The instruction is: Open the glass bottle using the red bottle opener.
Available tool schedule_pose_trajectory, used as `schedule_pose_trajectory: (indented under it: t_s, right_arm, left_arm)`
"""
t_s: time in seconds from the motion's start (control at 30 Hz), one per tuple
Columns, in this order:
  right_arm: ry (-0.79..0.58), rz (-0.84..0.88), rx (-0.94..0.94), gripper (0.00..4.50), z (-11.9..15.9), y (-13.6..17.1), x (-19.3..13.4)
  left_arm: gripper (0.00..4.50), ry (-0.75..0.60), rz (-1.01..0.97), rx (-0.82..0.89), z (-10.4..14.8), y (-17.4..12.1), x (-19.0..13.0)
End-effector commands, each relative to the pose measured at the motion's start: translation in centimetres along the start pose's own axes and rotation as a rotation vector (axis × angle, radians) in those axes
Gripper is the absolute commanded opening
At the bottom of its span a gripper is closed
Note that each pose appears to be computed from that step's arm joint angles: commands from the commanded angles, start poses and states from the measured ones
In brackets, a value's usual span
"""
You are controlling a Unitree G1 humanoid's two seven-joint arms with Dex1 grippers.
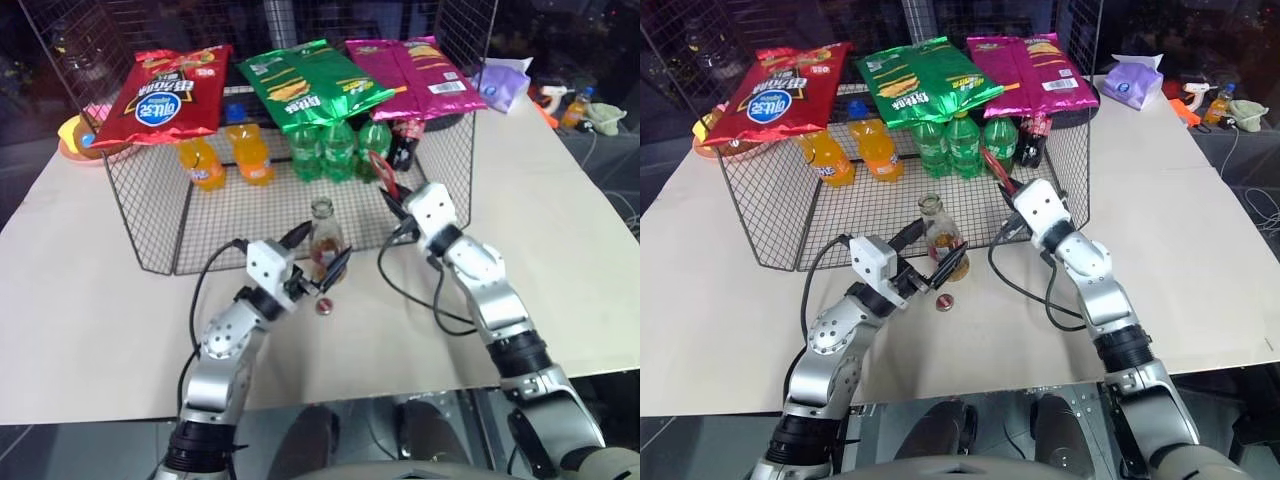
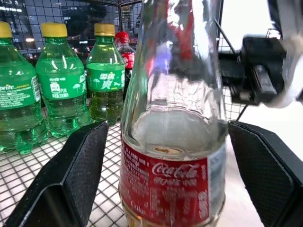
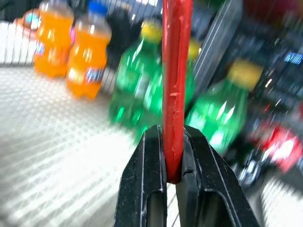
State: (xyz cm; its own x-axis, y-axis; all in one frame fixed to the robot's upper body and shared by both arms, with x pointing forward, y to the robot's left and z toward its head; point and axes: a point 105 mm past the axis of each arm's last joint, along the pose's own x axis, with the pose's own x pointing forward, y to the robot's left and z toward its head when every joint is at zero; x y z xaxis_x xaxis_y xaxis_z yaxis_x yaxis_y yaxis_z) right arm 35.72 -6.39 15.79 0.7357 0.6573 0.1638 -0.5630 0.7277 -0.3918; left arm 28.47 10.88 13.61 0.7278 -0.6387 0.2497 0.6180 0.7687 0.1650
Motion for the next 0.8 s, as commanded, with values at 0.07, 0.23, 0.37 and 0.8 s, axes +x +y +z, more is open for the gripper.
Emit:
schedule_pose_trajectory:
  t_s: [0.07, 0.23, 0.37, 0.8]
  right_arm:
    - [0.022, 0.062, 0.144, 0.0, 0.6, 0.7, -1.5]
    - [0.096, 0.12, 0.343, 0.0, 0.3, 1.6, -3.8]
    - [0.225, 0.313, 0.492, 0.0, -0.3, 4.2, -7.3]
    - [0.413, 0.349, 0.517, 3.87, -2.7, 3.9, -11.7]
  left_arm:
    - [4.16, -0.016, -0.037, 0.009, 1.0, -0.9, -0.7]
    - [4.16, 0.014, -0.031, 0.013, 0.9, -1.0, -1.9]
    - [4.16, 0.037, -0.006, 0.006, 1.1, -1.2, -3.6]
    - [4.29, 0.208, 0.165, -0.014, -1.3, 0.3, -8.6]
